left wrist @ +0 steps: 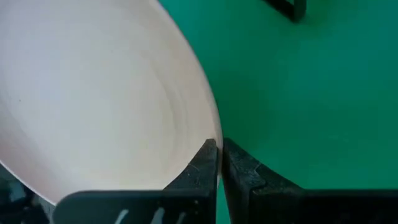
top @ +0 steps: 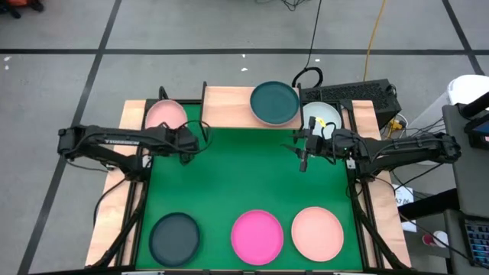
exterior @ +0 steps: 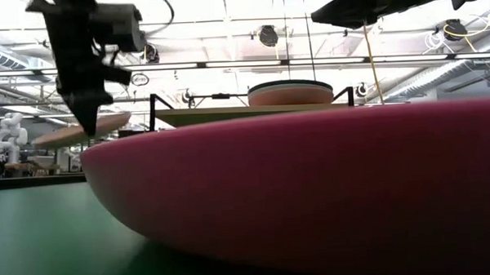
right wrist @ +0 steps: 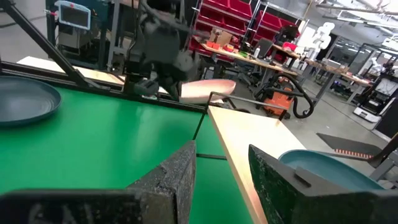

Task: Place and stack plates onto a shelf
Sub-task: Stack the top light orange plate on top of the green plate on the shelf

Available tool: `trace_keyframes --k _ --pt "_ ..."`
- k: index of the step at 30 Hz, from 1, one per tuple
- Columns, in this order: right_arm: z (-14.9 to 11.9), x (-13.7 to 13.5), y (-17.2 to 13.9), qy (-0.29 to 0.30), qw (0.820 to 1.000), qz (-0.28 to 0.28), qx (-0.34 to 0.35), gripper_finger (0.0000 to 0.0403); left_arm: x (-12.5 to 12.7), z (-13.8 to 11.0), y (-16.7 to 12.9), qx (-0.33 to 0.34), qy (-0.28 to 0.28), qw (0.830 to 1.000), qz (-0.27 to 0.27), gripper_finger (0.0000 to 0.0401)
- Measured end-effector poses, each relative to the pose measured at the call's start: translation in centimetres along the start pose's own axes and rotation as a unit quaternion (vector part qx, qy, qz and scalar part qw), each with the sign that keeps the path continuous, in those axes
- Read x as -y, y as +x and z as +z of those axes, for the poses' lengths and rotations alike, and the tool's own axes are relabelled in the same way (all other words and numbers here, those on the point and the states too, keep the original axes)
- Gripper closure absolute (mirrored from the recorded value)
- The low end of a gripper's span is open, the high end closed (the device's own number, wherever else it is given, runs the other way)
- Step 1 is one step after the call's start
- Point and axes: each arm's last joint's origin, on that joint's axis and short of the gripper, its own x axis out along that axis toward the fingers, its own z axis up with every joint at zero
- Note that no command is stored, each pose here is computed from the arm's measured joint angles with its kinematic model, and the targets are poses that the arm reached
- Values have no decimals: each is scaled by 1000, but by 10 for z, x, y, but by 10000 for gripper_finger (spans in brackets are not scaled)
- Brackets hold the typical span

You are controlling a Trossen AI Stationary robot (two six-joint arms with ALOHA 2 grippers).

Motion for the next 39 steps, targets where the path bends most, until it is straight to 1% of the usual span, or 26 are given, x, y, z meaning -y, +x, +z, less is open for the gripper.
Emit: trace_keyframes --k 2,4,7,13,17,20,23,26,30,33,35,37,39 --pt "0 0 0 3 1000 0 1 273 -2 1 -12 12 4 1000 9 392" --pt "0 0 0 8 1000 0 2 273 -3 7 -24 32 6 999 9 392" --pt "2 0 0 15 1000 -2 8 273 -4 17 -42 70 24 997 7 392" --pt "5 -4 -1 16 1000 8 21 273 -11 43 -82 171 62 983 17 392" --pt "6 -6 -2 16 999 14 28 273 -12 63 -105 252 96 963 6 392" --pt "8 -8 -2 15 999 18 33 273 -11 78 -119 323 122 938 5 392" --pt "9 -11 -4 6 999 24 39 273 -11 91 -128 385 117 915 -1 392" --pt "14 -12 -8 -5 998 29 56 273 -11 105 -131 427 110 897 -32 392" --pt "22 -11 -20 -6 996 32 84 273 -8 121 -124 449 124 883 -51 392" --pt "28 -8 -31 0 994 34 107 273 -3 130 -112 443 155 881 -54 392" --pt "30 -7 -37 3 993 35 116 273 0 138 -109 458 164 871 -66 392" --pt "29 -6 -42 8 992 35 125 273 4 144 -104 464 173 866 -75 392" --pt "26 -6 -45 9 991 33 130 273 9 153 -100 482 182 852 -87 392"
